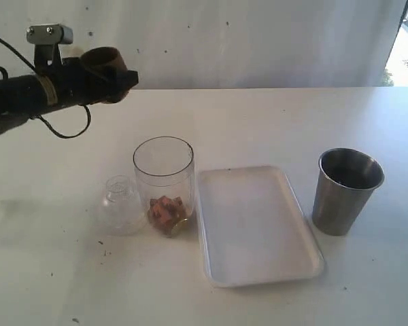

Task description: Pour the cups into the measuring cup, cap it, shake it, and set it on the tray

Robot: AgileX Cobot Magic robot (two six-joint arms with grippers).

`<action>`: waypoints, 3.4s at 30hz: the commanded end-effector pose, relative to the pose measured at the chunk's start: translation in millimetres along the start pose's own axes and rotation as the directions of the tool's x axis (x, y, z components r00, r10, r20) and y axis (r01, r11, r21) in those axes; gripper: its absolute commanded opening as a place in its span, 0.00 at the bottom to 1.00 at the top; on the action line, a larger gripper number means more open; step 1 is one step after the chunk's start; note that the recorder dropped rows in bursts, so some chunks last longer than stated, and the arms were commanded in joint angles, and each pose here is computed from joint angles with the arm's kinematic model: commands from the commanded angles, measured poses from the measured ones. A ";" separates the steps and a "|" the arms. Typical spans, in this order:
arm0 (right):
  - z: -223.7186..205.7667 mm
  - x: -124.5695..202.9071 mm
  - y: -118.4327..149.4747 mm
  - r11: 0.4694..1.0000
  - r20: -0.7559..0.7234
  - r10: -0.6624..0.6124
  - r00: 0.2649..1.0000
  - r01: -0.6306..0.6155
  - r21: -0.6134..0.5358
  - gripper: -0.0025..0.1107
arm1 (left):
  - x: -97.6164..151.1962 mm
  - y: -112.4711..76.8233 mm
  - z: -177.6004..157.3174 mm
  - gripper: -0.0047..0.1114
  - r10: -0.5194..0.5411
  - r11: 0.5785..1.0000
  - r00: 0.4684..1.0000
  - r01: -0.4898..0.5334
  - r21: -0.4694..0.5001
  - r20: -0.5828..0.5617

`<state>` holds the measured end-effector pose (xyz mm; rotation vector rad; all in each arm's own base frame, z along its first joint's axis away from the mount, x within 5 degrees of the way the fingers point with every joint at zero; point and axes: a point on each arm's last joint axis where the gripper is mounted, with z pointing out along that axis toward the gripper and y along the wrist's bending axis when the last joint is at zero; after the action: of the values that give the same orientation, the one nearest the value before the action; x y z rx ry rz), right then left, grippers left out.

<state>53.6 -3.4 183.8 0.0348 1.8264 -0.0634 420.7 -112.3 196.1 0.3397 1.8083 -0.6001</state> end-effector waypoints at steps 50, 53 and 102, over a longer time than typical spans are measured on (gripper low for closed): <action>0.2 0.8 -0.3 1.000 0.008 0.018 1.000 -0.018 0.006 0.02 | 87.4 38.0 35.6 0.87 0.015 0.995 0.991 -0.028 -0.095 -0.137; 0.2 0.8 -0.3 1.000 0.008 0.018 1.000 -0.018 0.006 0.02 | 76.0 35.4 33.4 0.87 0.026 0.995 0.993 -0.037 -0.093 -0.113; 0.2 0.9 -0.3 1.000 0.006 0.027 1.000 -0.027 0.006 0.02 | -95.4 -65.7 -137.1 0.04 -0.139 0.881 0.888 -0.091 -0.464 -0.439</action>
<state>53.6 -3.4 183.8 0.0515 1.8258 -0.0505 316.4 -76.6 339.0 0.0484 2.2288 0.0027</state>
